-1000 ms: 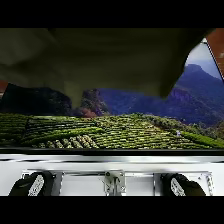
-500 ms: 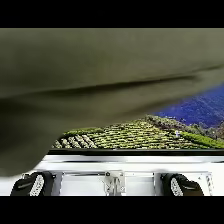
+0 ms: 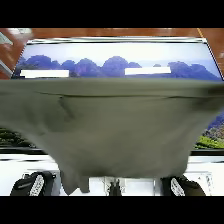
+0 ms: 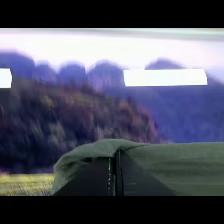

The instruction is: Fold the shirts.

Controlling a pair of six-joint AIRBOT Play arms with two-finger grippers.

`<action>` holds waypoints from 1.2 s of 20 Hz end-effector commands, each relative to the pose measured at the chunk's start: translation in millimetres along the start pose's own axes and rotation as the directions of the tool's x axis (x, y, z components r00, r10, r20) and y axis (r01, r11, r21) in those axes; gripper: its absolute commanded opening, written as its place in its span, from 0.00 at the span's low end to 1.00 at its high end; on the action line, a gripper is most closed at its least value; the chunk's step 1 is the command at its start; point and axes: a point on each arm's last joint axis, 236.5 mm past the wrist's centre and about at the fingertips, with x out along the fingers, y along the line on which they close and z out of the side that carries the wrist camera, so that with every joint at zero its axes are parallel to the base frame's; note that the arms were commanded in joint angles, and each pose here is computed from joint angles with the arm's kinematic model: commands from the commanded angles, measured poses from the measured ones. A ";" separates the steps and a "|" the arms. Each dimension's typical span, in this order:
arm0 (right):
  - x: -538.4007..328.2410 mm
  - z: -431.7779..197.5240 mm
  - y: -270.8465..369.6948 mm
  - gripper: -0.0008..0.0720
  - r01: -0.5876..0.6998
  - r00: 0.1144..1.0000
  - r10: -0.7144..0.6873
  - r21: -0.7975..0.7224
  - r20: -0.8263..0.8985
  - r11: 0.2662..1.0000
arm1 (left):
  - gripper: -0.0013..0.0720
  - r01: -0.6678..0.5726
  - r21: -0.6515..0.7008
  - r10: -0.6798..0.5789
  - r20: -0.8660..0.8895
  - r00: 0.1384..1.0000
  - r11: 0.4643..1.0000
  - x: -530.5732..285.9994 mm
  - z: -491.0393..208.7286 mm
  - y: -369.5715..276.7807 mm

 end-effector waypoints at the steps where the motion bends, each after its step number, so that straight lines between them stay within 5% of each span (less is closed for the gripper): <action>1: 107.9 -39.7 -16.2 0.10 -0.023 0.958 0.047 0.087 -0.283 0.996 | 0.07 0.018 -0.128 -0.051 -0.253 0.966 0.992 85.2 -71.4 25.8; 11: 358.3 24.3 -34.6 0.10 -0.158 0.978 0.197 0.393 -0.062 0.906 | 0.07 0.083 -0.367 -0.237 -0.396 0.887 0.926 322.5 -165.5 42.3; 16: 405.8 -5.6 -21.4 0.10 -0.167 0.955 0.260 0.462 -0.146 0.871 | 0.08 0.040 -0.435 -0.309 -0.568 0.763 0.899 368.9 -250.8 11.4; 18: 412.3 -17.3 -12.7 0.13 -0.165 0.945 0.269 0.439 -0.187 0.883 | 0.25 -0.018 -0.491 -0.321 -0.596 0.736 0.871 373.3 -265.9 4.1; 19: 411.1 -19.0 -9.6 0.34 -0.170 0.941 0.274 0.425 -0.196 0.889 | 0.51 -0.027 -0.501 -0.327 -0.604 0.727 0.865 371.3 -267.3 3.6; 20: 407.2 -18.2 -7.8 0.76 -0.178 0.940 0.279 0.415 -0.198 0.892 | 0.80 -0.030 -0.510 -0.340 -0.616 0.710 0.860 365.0 -266.7 4.6; 21: 397.6 -17.9 -9.5 0.98 -0.186 0.937 0.283 0.392 -0.205 0.901 | 0.87 -0.031 -0.506 -0.356 -0.648 0.673 0.862 352.5 -265.4 9.8; 24: 349.0 -25.9 -49.4 0.98 -0.114 0.942 0.190 0.268 -0.278 0.957 | 0.87 -0.074 -0.416 -0.321 -0.793 0.517 0.906 288.9 -263.8 56.4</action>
